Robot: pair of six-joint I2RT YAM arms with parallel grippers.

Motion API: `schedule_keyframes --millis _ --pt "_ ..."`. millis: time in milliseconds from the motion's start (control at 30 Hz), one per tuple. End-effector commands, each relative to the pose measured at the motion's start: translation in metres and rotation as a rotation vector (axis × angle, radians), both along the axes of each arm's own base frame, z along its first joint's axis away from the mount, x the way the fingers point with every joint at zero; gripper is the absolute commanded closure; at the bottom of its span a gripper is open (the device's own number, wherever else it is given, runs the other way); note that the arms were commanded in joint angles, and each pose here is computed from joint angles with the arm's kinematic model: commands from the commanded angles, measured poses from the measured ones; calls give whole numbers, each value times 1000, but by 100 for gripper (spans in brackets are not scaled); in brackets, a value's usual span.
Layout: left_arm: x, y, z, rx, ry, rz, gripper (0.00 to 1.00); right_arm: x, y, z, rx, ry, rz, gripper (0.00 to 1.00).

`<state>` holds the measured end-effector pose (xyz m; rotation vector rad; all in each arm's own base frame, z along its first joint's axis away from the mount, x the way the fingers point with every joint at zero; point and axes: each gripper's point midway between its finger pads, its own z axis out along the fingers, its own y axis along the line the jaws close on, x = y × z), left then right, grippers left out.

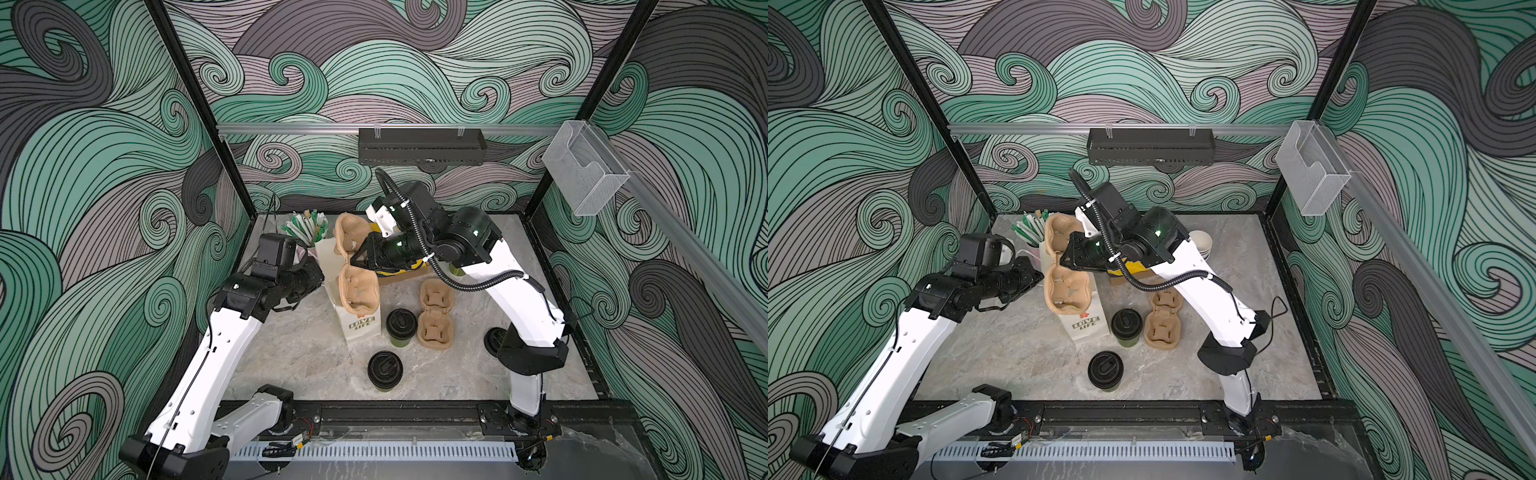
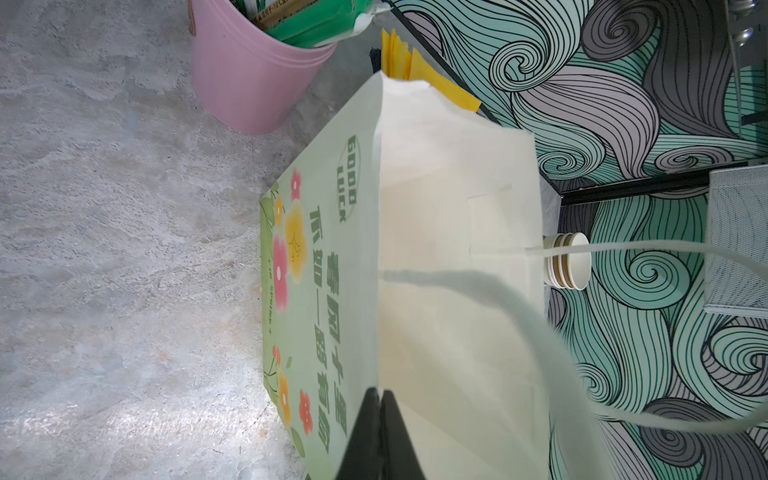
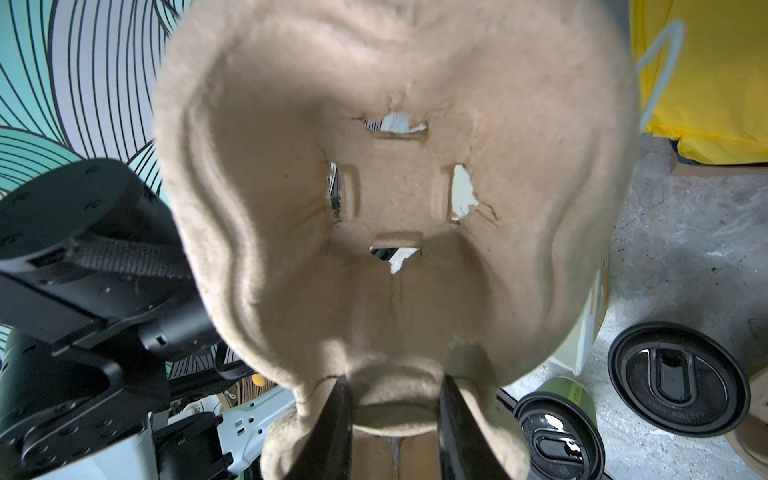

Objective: Pack the takeout coffee
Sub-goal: 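Carry the pulp carrier over the bag with the right while the left holds the bag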

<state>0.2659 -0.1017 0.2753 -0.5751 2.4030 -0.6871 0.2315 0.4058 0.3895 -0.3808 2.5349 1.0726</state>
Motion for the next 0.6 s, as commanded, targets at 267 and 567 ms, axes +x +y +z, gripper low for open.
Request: schedule_keyframes --millis 267,567 --pt "-19 -15 -1 -85 40 -55 100 46 15 -30 -92 -111 -118 76" --pt "-28 -15 1 -110 36 -44 100 54 26 -32 -71 -125 -128 76"
